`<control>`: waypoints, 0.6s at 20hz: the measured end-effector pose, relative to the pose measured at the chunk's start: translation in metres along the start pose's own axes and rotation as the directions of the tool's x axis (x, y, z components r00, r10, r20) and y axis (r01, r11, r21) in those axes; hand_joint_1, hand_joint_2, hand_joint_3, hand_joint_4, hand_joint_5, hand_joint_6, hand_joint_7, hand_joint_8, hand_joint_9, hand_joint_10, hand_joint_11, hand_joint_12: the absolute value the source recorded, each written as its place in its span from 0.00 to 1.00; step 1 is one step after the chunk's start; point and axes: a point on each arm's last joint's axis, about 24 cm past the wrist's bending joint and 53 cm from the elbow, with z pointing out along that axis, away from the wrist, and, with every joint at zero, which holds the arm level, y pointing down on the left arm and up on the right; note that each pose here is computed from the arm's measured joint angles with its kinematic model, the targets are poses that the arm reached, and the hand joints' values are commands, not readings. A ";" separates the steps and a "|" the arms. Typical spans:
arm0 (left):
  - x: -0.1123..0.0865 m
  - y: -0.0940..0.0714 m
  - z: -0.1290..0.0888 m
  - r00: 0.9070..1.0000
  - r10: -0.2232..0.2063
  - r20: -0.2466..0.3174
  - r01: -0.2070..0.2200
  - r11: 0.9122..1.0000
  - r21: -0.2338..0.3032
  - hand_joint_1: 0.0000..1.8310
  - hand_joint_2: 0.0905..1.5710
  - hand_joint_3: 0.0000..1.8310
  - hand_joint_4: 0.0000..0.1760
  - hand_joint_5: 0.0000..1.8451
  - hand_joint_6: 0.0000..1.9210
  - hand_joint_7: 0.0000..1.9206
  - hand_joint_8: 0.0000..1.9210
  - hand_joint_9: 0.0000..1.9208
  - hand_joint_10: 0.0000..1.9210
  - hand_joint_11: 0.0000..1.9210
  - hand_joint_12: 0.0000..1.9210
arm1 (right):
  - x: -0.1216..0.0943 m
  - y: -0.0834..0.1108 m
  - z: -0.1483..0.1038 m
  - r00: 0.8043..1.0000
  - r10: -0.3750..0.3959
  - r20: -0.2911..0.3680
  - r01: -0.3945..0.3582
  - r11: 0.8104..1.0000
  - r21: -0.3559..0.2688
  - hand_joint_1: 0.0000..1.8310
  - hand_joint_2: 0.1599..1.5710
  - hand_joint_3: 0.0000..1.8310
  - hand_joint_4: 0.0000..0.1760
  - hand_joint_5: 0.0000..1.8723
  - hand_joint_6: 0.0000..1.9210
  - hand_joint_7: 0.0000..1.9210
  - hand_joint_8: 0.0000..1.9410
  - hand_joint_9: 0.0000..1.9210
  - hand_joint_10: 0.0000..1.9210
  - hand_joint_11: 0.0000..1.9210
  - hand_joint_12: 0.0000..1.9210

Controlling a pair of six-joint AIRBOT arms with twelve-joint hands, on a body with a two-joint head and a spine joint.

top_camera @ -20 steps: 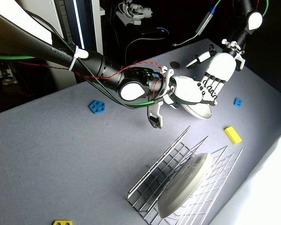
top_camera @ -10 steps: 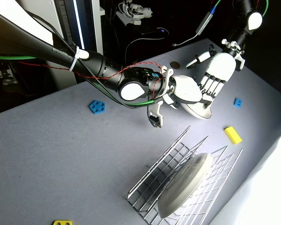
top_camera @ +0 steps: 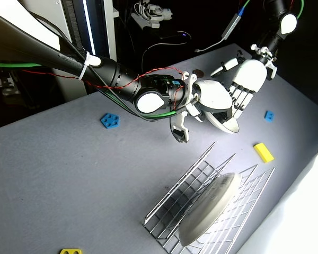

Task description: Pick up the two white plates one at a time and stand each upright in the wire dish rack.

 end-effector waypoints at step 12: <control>-0.082 -0.014 -0.028 0.981 0.008 0.193 -0.012 1.000 0.018 0.00 0.62 0.00 0.00 0.02 0.00 0.00 0.00 0.00 0.00 0.00 0.00 | -0.037 0.029 -0.024 1.000 0.002 0.006 -0.002 1.000 -0.023 0.81 0.66 0.00 0.00 0.50 0.54 0.52 0.39 0.52 0.48 0.45 0.76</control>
